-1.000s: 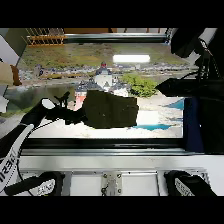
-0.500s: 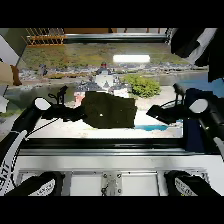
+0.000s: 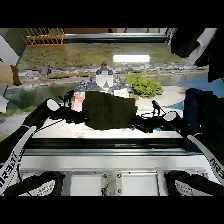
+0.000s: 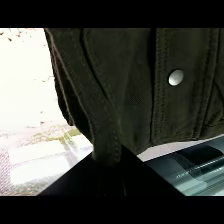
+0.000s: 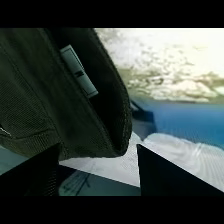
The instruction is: Fold the clothes and pants, and hang the long-sleeved shirts on hangers.
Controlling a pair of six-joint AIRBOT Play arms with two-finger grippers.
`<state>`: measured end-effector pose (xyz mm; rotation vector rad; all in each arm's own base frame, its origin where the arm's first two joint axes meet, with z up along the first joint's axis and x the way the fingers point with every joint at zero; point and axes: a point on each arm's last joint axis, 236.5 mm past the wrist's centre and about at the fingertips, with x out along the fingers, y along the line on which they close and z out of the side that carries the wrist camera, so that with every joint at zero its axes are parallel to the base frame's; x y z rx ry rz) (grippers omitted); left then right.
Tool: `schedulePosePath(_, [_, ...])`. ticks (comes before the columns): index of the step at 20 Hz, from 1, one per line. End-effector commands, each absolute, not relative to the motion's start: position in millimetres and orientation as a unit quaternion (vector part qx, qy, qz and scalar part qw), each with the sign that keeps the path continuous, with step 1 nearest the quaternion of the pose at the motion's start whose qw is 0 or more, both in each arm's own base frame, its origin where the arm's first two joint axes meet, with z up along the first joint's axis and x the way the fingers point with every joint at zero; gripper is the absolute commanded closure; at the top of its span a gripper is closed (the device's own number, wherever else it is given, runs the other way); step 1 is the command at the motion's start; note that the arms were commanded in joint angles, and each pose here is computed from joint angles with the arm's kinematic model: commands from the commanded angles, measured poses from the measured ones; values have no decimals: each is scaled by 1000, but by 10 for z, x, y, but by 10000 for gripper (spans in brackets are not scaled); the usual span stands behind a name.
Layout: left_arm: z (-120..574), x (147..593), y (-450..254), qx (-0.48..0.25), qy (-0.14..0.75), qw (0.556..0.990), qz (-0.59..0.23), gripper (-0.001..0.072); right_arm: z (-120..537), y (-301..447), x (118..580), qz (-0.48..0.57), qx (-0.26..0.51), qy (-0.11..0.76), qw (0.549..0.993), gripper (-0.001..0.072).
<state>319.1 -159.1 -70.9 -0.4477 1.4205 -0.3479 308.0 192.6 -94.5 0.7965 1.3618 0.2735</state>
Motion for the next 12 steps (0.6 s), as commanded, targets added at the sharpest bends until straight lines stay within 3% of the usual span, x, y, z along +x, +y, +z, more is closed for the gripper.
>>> schedulePosePath(1, [-732, 3192, -1586, -200, 644, 721, -157, 681, -990, 1993, 3147, 125, 364, 598, 703, 217])
schedulePosePath(6, [-732, 3186, -1590, -200, 645, 721, -157, 681, -1063, 2000, 3194, 119, 364, 602, 701, 245])
schedulePosePath(7, [-732, 3185, -1590, -199, 645, 720, -157, 681, -1062, 1991, 3222, 124, 356, 597, 708, 528])
schedulePosePath(8, [-731, 3186, -1589, -199, 645, 721, -157, 681, -1034, 1981, 3268, 134, 343, 588, 720, 678])
schedulePosePath(10, [-670, 3210, -1573, -201, 638, 727, -158, 681, -845, 1984, 3370, 165, 309, 568, 745, 679])
schedulePosePath(12, [-288, 3390, -1513, -205, 600, 755, -166, 682, -407, 1926, 3508, 211, 224, 536, 786, 680])
